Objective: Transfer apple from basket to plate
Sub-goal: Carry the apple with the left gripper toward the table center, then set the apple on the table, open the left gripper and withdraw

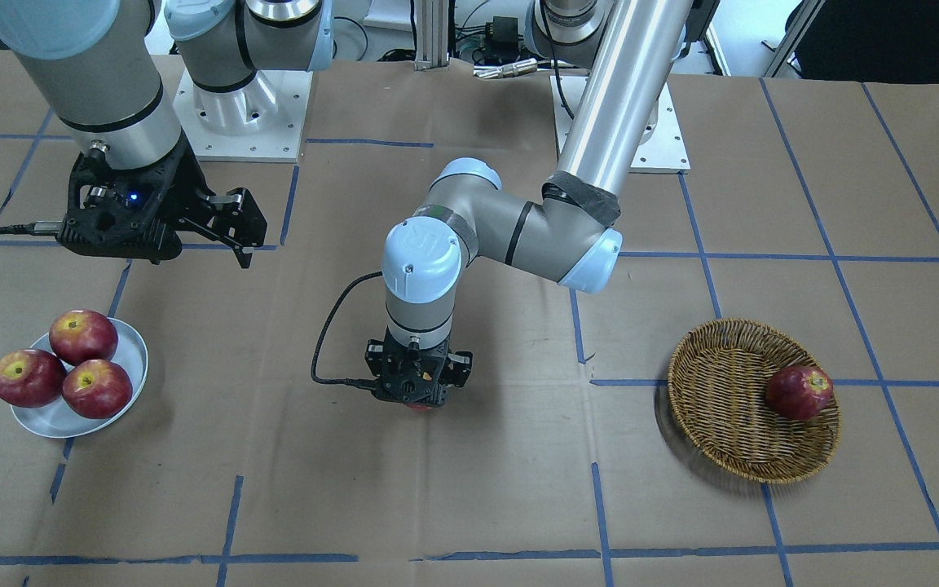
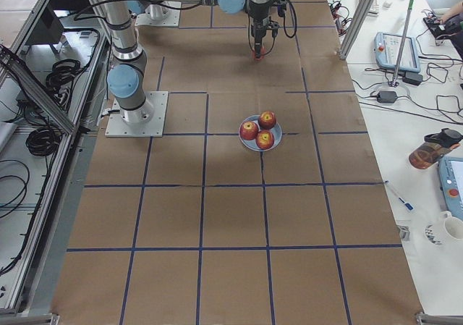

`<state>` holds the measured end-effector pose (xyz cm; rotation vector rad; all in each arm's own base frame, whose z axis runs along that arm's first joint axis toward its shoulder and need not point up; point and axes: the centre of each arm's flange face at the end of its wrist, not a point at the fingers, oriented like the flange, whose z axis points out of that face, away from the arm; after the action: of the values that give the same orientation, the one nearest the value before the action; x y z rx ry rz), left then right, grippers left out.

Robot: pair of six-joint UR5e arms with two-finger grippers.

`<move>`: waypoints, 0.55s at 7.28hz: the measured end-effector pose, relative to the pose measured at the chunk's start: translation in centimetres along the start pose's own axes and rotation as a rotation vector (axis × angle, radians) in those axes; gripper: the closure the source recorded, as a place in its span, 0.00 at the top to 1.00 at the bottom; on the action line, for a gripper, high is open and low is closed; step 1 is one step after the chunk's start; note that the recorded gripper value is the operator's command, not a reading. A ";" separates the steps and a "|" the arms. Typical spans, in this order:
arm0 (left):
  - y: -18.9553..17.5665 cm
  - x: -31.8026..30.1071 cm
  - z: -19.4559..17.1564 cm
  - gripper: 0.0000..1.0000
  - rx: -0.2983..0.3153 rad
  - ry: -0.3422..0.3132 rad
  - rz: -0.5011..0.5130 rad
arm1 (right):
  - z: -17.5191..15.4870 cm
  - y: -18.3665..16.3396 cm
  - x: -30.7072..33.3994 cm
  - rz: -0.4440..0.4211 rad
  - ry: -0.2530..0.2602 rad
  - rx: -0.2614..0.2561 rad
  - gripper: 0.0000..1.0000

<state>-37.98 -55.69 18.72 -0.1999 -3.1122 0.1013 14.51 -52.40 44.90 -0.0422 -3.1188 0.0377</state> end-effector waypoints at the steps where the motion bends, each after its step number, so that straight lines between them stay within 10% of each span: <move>1: 0.1 0.0 0.1 0.99 -0.004 -0.002 0.000 | -0.1 -0.1 0.0 -0.001 -0.001 0.001 1.00; 4: -0.9 -1.7 -5.2 0.99 0.043 0.008 0.000 | -0.1 -0.2 -0.1 -0.002 -0.003 0.009 1.00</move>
<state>-36.30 -56.47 23.89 -0.1985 -3.0984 0.1663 14.61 -52.63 45.02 -0.0394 -3.1217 0.0521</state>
